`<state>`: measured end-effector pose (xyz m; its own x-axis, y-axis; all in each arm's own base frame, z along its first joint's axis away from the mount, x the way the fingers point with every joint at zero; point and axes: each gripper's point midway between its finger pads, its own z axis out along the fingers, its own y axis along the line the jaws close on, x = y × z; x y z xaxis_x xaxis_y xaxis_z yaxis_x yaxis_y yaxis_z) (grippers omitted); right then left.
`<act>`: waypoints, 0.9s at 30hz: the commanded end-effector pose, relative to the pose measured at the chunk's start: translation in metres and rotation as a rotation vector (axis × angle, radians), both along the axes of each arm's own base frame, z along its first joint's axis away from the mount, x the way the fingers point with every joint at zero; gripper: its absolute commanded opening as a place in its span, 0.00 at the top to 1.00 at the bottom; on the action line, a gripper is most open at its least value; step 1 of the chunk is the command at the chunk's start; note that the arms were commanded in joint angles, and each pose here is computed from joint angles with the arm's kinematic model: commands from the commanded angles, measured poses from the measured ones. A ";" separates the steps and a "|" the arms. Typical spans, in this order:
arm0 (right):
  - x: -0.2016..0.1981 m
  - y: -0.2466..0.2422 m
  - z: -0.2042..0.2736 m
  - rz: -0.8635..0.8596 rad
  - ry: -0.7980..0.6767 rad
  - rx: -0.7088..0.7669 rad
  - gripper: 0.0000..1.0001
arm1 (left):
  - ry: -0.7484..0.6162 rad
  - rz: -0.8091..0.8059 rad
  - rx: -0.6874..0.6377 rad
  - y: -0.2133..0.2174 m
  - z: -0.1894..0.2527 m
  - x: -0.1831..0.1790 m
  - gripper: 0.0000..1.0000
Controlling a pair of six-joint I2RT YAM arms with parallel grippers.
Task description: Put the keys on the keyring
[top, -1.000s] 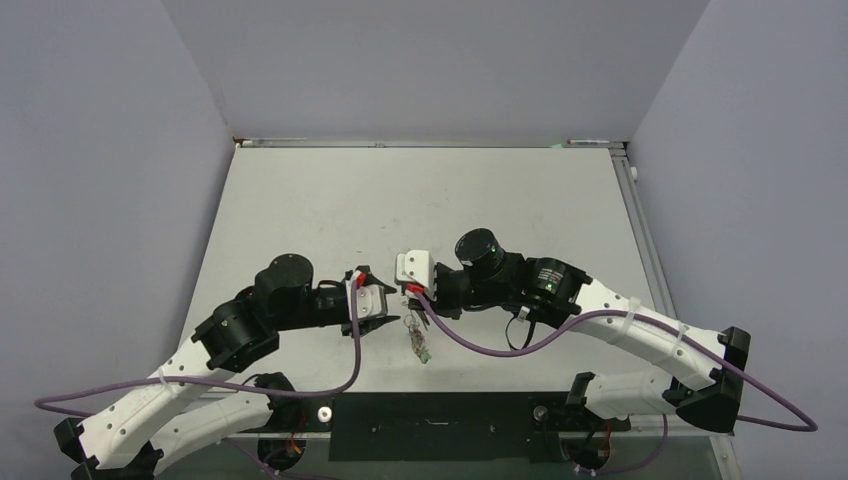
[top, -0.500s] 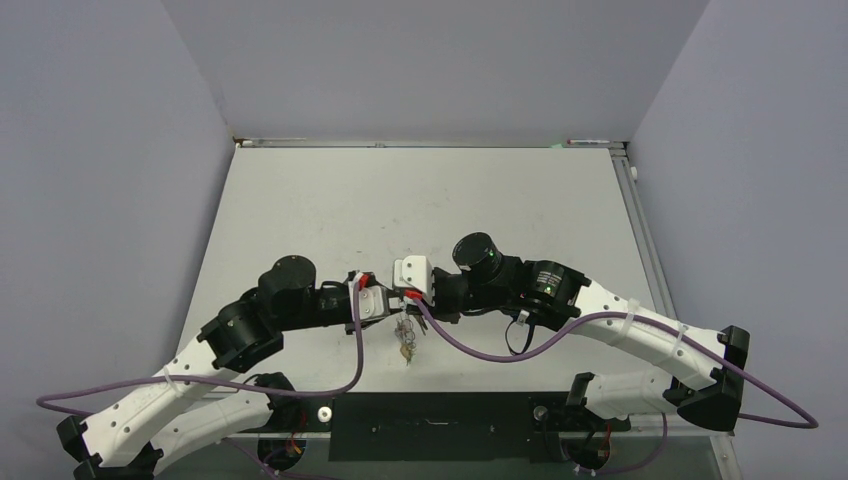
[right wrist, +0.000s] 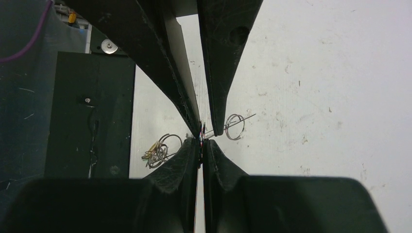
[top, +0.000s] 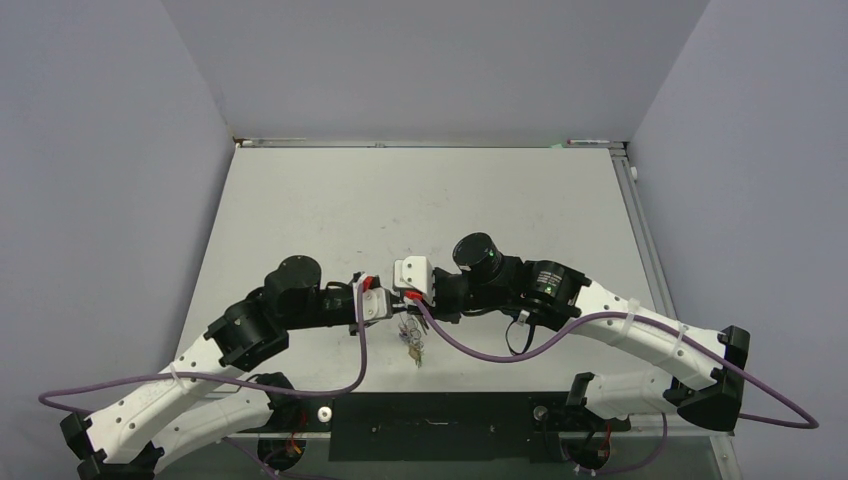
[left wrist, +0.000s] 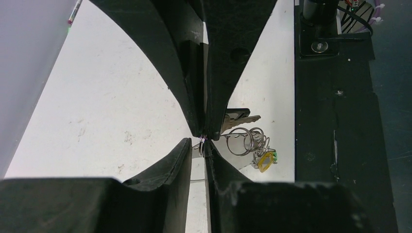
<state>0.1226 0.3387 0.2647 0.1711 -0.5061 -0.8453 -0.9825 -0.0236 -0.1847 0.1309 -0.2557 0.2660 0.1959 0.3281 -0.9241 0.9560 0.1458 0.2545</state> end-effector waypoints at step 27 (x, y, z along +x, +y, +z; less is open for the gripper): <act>0.018 -0.012 0.088 -0.131 -0.170 0.358 0.42 | -0.103 0.108 -0.239 -0.003 0.021 0.023 1.00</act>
